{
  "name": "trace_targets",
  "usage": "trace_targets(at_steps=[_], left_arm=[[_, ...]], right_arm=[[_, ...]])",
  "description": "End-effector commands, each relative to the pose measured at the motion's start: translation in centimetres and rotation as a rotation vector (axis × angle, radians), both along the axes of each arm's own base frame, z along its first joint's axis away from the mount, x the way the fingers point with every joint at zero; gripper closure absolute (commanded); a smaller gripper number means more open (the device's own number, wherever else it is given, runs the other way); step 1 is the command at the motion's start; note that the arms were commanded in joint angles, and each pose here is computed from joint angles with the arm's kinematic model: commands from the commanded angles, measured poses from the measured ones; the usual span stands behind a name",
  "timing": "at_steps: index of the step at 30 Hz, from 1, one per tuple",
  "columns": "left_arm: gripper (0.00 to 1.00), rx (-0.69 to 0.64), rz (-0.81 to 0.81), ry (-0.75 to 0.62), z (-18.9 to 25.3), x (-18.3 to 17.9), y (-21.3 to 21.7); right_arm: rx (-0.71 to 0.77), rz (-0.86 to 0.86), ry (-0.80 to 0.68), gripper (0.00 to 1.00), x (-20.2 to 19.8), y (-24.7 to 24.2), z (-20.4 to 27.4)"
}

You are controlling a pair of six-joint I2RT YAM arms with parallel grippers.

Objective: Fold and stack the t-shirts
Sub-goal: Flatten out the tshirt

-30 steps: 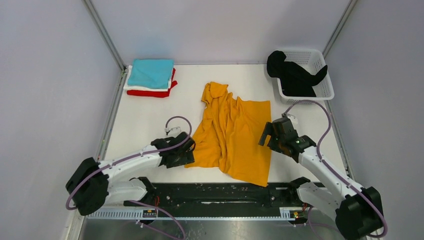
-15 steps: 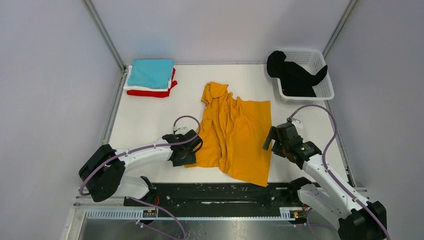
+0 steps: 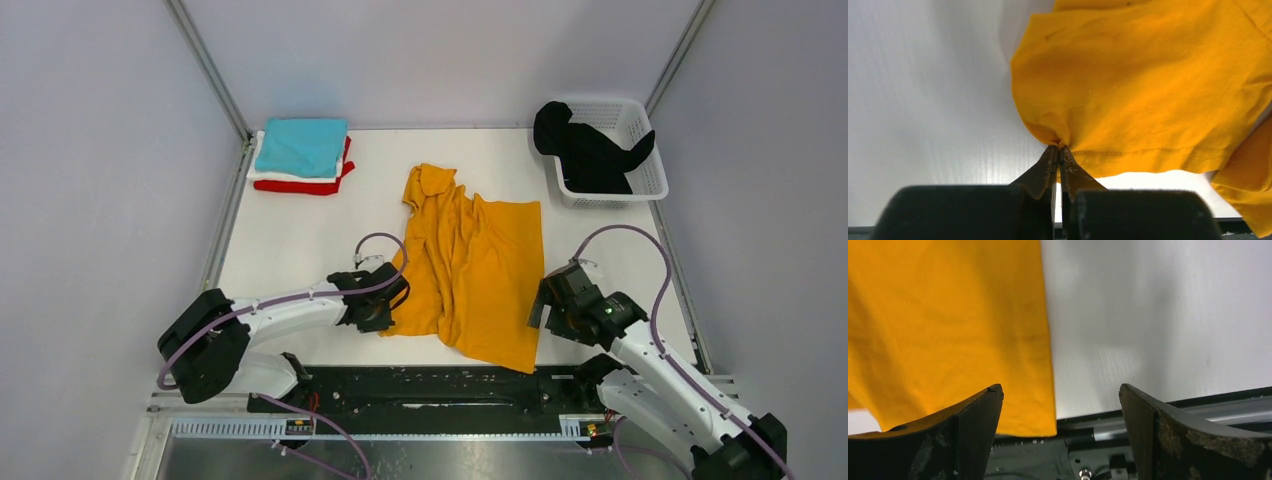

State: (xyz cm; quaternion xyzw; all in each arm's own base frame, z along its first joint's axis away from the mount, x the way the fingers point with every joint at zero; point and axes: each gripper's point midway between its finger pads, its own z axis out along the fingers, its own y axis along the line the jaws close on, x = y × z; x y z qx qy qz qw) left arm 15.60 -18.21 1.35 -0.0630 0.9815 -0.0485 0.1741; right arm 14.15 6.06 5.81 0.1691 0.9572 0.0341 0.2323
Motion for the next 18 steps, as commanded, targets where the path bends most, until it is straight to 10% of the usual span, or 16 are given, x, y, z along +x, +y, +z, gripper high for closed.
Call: trace_targets(at_steps=[1,18], left_arm=[[1.00,0.056,0.005,0.033,-0.3,-1.7,2.2],[1.00,0.059,0.035,-0.021,0.2,-1.4,3.2]], right_arm=[[0.038,0.062,0.093,0.07,-2.9,2.7,-0.3],[-0.008,0.250,0.270,0.34,-6.7,8.2,-4.4]])
